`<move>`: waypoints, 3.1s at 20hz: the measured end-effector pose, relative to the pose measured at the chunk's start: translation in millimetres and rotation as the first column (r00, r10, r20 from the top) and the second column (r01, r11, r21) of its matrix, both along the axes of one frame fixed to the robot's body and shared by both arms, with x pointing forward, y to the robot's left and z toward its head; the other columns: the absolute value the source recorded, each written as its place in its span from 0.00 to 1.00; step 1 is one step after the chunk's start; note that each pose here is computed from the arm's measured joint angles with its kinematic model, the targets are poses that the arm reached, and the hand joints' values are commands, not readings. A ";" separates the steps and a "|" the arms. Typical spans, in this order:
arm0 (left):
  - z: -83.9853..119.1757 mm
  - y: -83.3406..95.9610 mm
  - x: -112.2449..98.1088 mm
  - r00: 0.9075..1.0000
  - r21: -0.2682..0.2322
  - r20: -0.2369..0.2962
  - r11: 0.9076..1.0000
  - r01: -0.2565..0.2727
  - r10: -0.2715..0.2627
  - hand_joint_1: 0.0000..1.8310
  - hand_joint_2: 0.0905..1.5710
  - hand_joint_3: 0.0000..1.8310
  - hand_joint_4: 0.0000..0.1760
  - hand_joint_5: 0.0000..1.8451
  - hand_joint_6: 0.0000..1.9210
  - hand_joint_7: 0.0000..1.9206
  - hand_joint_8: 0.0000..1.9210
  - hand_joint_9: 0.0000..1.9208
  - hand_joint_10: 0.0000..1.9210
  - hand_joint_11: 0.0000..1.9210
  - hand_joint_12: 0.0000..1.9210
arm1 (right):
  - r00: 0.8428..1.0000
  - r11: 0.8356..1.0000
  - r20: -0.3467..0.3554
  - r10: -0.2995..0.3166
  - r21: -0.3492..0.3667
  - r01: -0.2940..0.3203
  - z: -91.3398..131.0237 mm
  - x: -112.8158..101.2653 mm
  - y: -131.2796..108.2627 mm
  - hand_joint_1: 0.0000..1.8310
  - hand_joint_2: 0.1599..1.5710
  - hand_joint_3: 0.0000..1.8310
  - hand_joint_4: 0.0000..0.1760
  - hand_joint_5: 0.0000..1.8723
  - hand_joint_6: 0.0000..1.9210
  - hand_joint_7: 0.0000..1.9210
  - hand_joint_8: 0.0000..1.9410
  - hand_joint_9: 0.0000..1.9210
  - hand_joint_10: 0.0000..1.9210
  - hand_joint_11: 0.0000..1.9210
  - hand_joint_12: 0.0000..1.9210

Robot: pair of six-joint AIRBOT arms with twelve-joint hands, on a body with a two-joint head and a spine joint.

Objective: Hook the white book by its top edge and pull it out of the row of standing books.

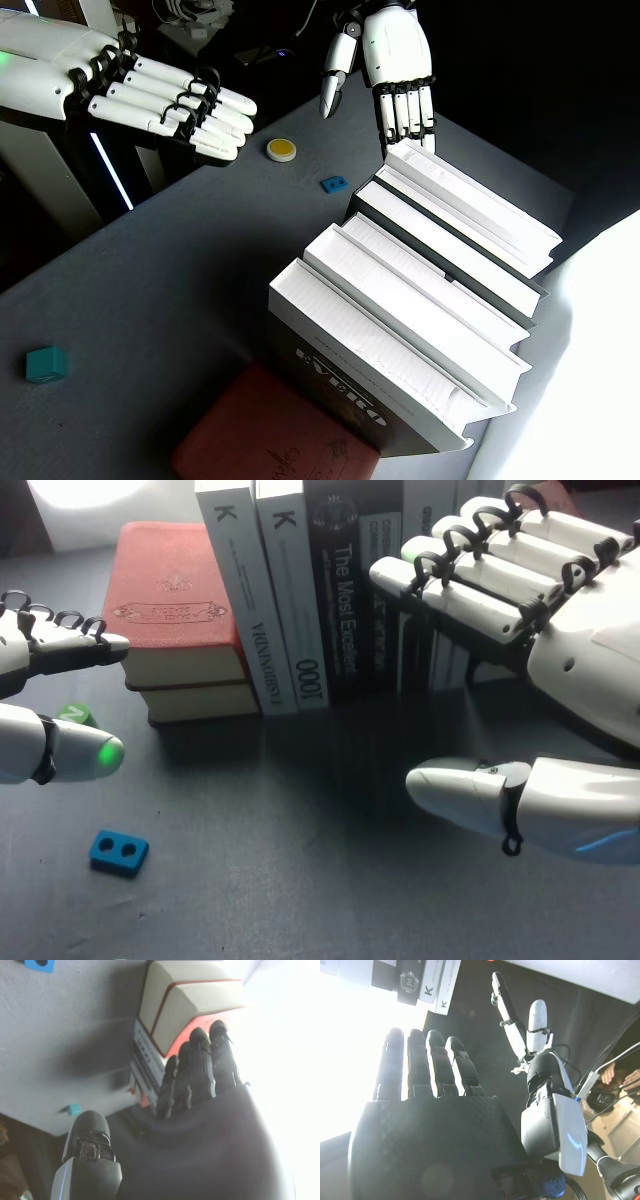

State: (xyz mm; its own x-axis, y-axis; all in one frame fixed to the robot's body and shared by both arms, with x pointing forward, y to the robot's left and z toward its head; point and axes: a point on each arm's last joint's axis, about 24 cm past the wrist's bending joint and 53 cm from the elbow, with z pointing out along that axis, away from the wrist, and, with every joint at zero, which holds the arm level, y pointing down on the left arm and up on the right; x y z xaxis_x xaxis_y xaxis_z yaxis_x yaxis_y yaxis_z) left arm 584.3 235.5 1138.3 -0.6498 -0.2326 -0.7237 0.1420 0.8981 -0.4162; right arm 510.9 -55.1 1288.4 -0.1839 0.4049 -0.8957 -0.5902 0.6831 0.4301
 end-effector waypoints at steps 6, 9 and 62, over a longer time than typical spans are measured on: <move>-0.3 -1.9 -1.1 1.000 -0.001 -0.002 1.000 0.004 -0.004 0.00 0.74 0.01 0.00 0.04 0.01 0.03 0.01 0.01 0.00 0.00 0.00 | 1.000 1.000 0.009 -0.005 -0.002 0.005 1.3 0.4 -0.4 0.00 0.78 0.01 0.00 0.03 0.00 0.02 0.00 0.00 0.00 0.00 0.00; -0.3 -1.9 -1.1 1.000 -0.001 -0.001 1.000 0.004 -0.004 0.00 0.75 0.01 0.00 0.03 0.00 0.03 0.00 0.00 0.00 0.00 0.00 | 0.999 1.000 0.040 -0.022 0.005 0.022 9.0 2.4 -2.5 0.00 0.79 0.01 0.00 0.05 0.01 0.04 0.01 0.01 0.01 0.00 0.00; 3.8 -21.6 -8.3 1.000 -0.045 0.001 0.999 0.027 -0.027 0.00 0.76 0.00 0.00 0.03 0.00 0.03 0.00 0.01 0.00 0.01 0.00 | 0.930 0.952 0.236 -0.282 -0.047 0.301 -0.3 119.6 -37.2 0.00 0.79 0.00 0.00 0.05 0.00 0.05 0.01 0.03 0.01 0.00 0.00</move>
